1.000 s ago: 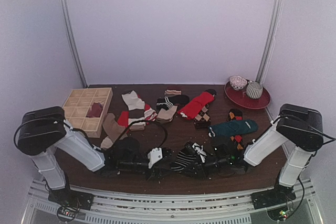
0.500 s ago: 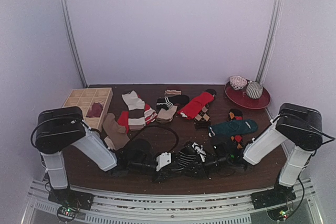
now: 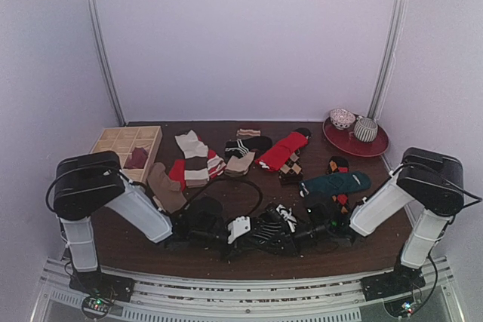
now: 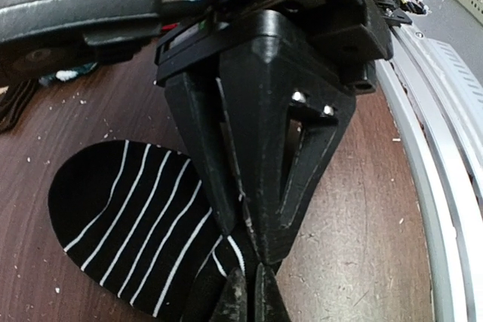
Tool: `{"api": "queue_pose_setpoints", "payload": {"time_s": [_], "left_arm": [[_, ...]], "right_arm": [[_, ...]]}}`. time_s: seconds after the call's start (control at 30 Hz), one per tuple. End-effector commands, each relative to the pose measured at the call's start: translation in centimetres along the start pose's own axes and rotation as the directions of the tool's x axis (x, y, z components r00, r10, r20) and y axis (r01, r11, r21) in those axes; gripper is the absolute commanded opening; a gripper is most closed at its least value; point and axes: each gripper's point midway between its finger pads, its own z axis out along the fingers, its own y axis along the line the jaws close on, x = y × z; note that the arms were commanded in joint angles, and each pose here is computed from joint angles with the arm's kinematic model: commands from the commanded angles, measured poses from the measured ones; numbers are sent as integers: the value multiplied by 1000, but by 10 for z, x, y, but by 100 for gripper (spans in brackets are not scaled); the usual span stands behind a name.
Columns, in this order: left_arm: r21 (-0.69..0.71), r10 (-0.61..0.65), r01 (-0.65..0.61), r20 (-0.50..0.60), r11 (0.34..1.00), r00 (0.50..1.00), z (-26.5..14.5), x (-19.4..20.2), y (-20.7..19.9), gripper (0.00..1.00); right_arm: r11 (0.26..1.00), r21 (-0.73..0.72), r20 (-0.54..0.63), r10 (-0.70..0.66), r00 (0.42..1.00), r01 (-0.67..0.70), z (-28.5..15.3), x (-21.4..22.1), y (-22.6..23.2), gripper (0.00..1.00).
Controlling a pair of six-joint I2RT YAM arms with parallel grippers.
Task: Roll the socks
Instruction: Roll a pair of socks at the center of the board.
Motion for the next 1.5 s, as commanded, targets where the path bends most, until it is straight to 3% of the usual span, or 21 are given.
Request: {"api": "queue_pose_setpoints", "payload": {"time_s": [0.0,0.17,0.3,0.43,0.6,0.67,0.83,1.07,1.13,1.2,1.3,1.43,1.47], "left_arm": [[-19,-199,201,-239,979,950,-4,56,-8,0],[-2,-394,422,-367,906,843,-7,89,-28,0],[76,-503,568,-382,819,775,-14,89,-50,0],[68,-531,611,-426,788,732,-16,93,-55,0],[78,-542,637,-453,767,708,-14,89,-56,0],[77,-544,641,-458,764,703,-14,89,-56,0],[69,-549,647,-467,759,693,-18,95,-55,0],[76,-548,650,-469,757,693,-19,97,-57,0],[80,-545,647,-467,758,696,-18,96,-57,0],[79,-544,646,-467,759,697,-17,96,-55,0],[84,-540,641,-463,763,703,-15,95,-54,0],[22,-532,593,-417,805,737,-16,89,-37,0],[2,-521,568,-397,823,756,-17,85,-31,6]], "right_arm": [[984,129,-261,152,953,-122,-11,80,-25,14],[991,136,-172,36,984,-12,-20,47,-18,25],[976,165,3,-142,990,140,-44,1,-2,31],[900,243,99,-395,913,363,-59,-21,21,38],[717,326,36,-661,749,617,-54,-18,45,42],[668,327,-18,-703,711,669,-46,-12,47,42],[605,333,-146,-725,673,723,-23,5,34,43],[587,347,-171,-727,665,731,-14,8,26,42],[591,340,-184,-721,668,732,-11,11,24,38],[602,322,-188,-715,673,730,-8,14,25,28],[639,316,-209,-674,709,701,-2,18,22,17],[737,293,-194,-578,793,609,1,32,19,12],[769,283,-178,-546,819,574,0,36,20,11]]}}
